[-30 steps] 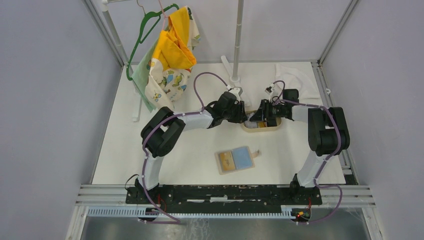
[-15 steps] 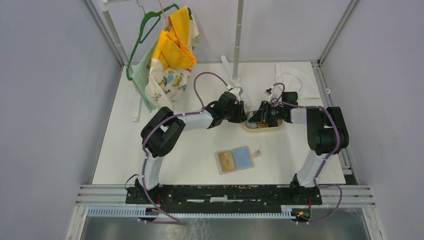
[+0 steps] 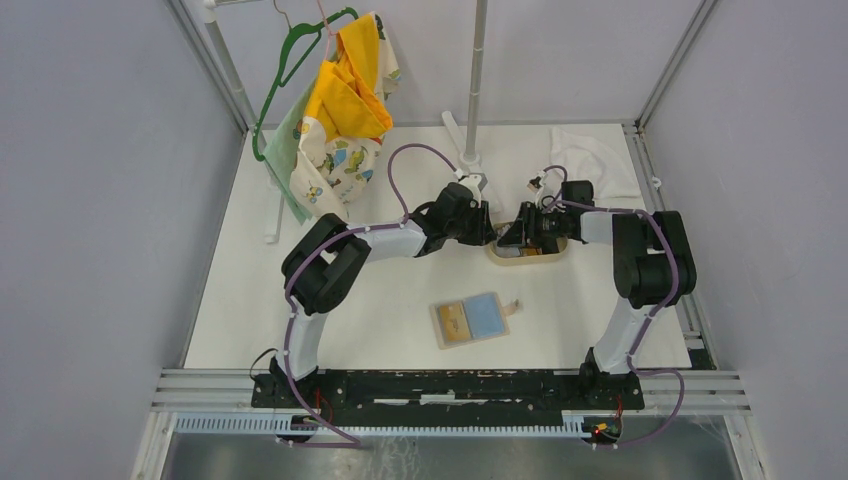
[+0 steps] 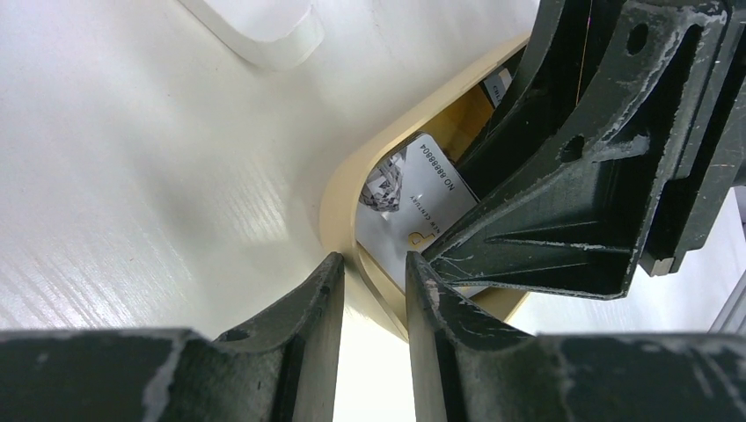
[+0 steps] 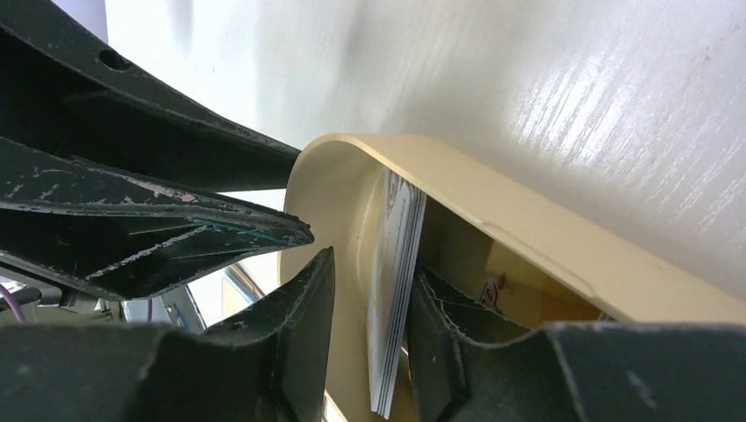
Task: Put the credit cards into the card holder
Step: Pick up the credit card from the storage box.
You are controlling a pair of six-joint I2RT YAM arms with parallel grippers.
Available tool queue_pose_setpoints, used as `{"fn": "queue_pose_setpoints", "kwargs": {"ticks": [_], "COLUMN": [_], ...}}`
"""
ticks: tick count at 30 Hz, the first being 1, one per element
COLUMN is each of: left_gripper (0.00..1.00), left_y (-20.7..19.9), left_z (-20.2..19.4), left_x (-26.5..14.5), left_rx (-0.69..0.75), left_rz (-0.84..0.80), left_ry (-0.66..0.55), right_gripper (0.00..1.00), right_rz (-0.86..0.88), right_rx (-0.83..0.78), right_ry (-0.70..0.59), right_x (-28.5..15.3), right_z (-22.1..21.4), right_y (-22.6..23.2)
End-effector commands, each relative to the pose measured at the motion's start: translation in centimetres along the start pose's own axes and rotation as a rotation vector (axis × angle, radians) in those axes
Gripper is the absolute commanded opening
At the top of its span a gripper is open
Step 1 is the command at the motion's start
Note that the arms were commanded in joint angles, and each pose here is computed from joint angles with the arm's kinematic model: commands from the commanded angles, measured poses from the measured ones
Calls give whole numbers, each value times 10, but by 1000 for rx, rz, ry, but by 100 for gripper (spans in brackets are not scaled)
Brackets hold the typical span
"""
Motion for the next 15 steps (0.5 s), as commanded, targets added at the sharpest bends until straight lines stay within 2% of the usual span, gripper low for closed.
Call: {"fn": "queue_pose_setpoints", "kwargs": {"ticks": [1,15], "left_gripper": [38,41], "left_y": [-17,-20], "left_z": [15,20], "left_x": [-5,-24], "left_rx": [-17,-5], "left_rz": [-78,-74], "left_ry": [-64,-96], "right_gripper": [39,38], "right_rz": [32,82], "right_rx": [-48,-24], "right_ry": [-36,-82], "right_x": [-9,-30], "right_z": [16,21], "right_y": [3,-1]}}
Point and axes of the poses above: each gripper's point midway between its finger pads, its own x axis out along the fingers, its own y axis along the line the jaws close on, z = x × y, the point moved 10 cm from there along -x, back along the fingers, and after that the axes turned 10 degrees about -x, right-handed, at the moved point
